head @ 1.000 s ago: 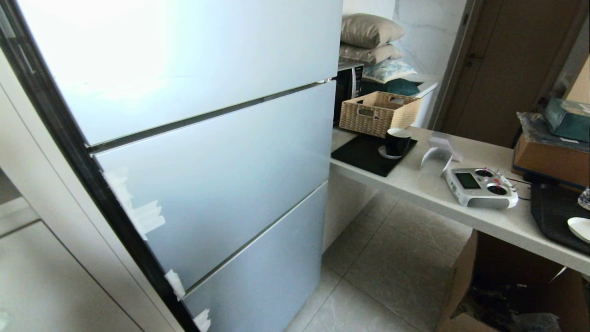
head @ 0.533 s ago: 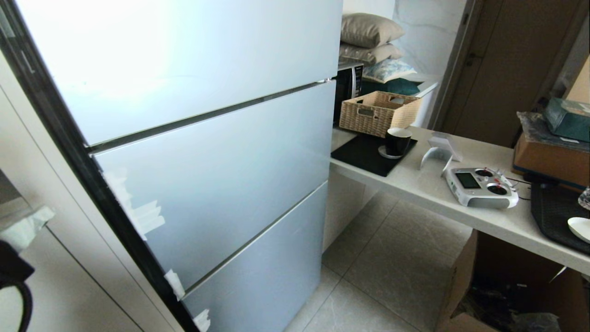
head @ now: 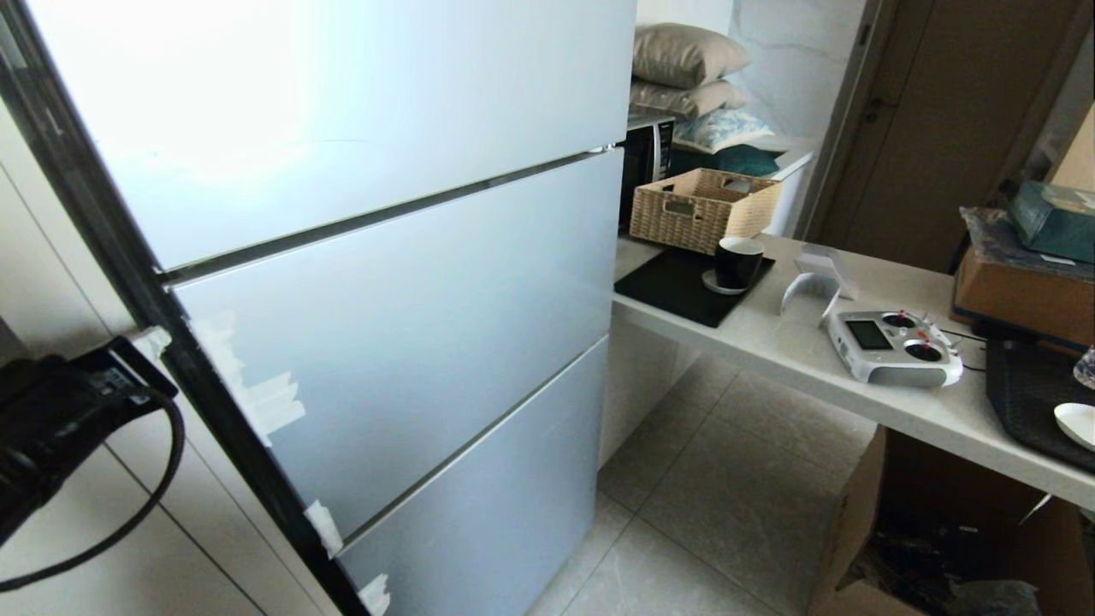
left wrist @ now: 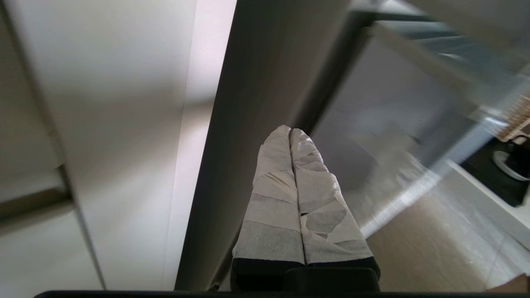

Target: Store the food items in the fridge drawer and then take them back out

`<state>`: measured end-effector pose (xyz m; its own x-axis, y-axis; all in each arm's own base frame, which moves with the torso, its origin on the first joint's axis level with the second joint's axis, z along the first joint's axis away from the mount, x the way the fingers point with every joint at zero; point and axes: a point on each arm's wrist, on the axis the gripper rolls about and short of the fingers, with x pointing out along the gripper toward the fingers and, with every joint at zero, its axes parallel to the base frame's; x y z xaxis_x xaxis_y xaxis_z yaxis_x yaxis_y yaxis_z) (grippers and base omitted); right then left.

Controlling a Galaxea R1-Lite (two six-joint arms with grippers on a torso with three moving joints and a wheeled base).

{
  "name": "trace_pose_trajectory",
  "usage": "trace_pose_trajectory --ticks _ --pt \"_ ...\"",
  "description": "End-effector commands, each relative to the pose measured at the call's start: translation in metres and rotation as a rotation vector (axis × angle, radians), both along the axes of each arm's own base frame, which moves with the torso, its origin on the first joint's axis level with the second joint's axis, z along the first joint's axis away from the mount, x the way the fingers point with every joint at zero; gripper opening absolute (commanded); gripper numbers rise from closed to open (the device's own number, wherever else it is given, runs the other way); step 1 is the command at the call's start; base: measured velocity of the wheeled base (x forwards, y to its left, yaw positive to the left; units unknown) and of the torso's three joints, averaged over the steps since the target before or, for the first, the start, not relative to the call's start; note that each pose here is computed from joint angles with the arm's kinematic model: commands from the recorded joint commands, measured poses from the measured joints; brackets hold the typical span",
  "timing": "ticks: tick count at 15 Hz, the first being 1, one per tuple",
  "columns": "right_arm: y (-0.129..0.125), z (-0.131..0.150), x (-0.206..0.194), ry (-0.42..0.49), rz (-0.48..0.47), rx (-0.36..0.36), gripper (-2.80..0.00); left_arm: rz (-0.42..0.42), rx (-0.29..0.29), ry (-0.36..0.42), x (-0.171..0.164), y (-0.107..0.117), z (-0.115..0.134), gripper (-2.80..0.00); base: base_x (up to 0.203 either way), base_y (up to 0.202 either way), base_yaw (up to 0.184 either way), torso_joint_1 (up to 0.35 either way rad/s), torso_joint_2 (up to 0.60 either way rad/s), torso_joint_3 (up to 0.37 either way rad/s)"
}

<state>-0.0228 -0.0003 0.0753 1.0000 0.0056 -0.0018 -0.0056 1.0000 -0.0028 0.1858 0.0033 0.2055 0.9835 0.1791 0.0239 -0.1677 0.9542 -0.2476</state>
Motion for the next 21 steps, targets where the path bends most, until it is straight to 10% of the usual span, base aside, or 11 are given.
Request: trace_pose_trajectory --ticks 1,21 --pt "0.000 0.000 0.000 0.001 0.000 0.000 -2.80 0.005 -0.002 0.038 0.017 0.000 -0.007 -2.80 0.000 0.000 0.000 0.000 0.00 0.000" --pt "0.000 0.000 0.000 0.001 0.000 0.005 -2.80 -0.068 -0.018 0.007 0.033 -0.015 -0.010 -2.80 0.000 0.000 0.000 0.000 0.00 0.000"
